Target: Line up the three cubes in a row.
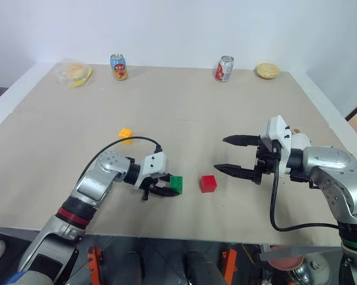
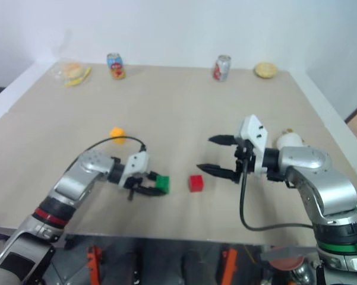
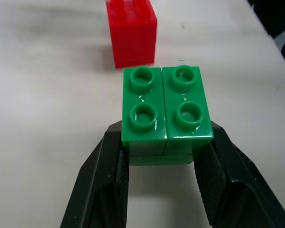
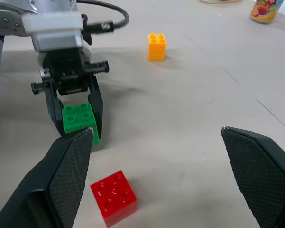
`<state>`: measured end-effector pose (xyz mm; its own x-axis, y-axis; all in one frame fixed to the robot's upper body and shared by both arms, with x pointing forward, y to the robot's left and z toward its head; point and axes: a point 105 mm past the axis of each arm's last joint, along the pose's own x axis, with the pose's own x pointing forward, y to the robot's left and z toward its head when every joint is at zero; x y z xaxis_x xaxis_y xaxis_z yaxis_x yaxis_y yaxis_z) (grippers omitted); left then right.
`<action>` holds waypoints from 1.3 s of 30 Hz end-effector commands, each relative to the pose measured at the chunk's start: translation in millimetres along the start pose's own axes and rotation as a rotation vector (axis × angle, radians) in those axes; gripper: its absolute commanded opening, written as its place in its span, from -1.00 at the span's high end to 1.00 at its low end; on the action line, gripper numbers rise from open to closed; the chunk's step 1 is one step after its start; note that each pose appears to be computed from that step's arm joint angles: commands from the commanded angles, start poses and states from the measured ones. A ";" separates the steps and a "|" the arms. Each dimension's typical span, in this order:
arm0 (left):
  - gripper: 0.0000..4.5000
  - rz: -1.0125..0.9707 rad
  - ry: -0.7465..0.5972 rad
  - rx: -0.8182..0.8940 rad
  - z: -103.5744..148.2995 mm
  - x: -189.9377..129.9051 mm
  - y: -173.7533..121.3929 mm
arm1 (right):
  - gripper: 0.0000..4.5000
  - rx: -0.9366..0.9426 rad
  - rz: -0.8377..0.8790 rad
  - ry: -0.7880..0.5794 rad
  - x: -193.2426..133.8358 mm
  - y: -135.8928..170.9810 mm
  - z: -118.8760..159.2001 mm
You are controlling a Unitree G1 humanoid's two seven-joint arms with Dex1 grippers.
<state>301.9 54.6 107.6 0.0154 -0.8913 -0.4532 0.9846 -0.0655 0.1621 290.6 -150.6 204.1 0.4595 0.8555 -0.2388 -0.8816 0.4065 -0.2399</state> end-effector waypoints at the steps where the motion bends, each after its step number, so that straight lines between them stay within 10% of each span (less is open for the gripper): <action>1: 0.41 0.007 0.005 0.030 5.0 -2.9 5.4 | -1.00 -0.048 -0.026 -0.023 -5.8 0.1 13.7; 12: 0.41 -0.017 -0.004 0.020 4.5 3.3 9.1 | -1.00 -0.039 -0.046 -0.028 -6.9 1.9 14.8; 13: -0.04 -0.029 -0.013 0.021 5.5 3.2 7.9 | -1.00 -0.038 -0.047 -0.029 -6.9 1.9 14.8; 20: -0.99 -0.046 -0.027 0.021 8.3 -1.5 7.6 | -1.00 -0.039 -0.052 -0.035 -7.1 -0.3 16.3; 29: -0.99 0.325 -0.402 -0.160 57.8 -67.5 28.1 | -1.00 -0.027 -0.067 -0.160 -11.7 2.6 39.0; 39: -0.99 1.147 -0.331 -0.290 -7.0 -143.4 105.4 | -1.00 0.003 -0.065 -0.273 29.1 -16.1 48.1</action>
<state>396.2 172.8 168.0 0.8670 -0.4982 0.0070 0.4962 0.8646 0.0786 310.6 -119.0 235.7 0.4760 0.8793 0.0126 -0.8598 0.4684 -0.2035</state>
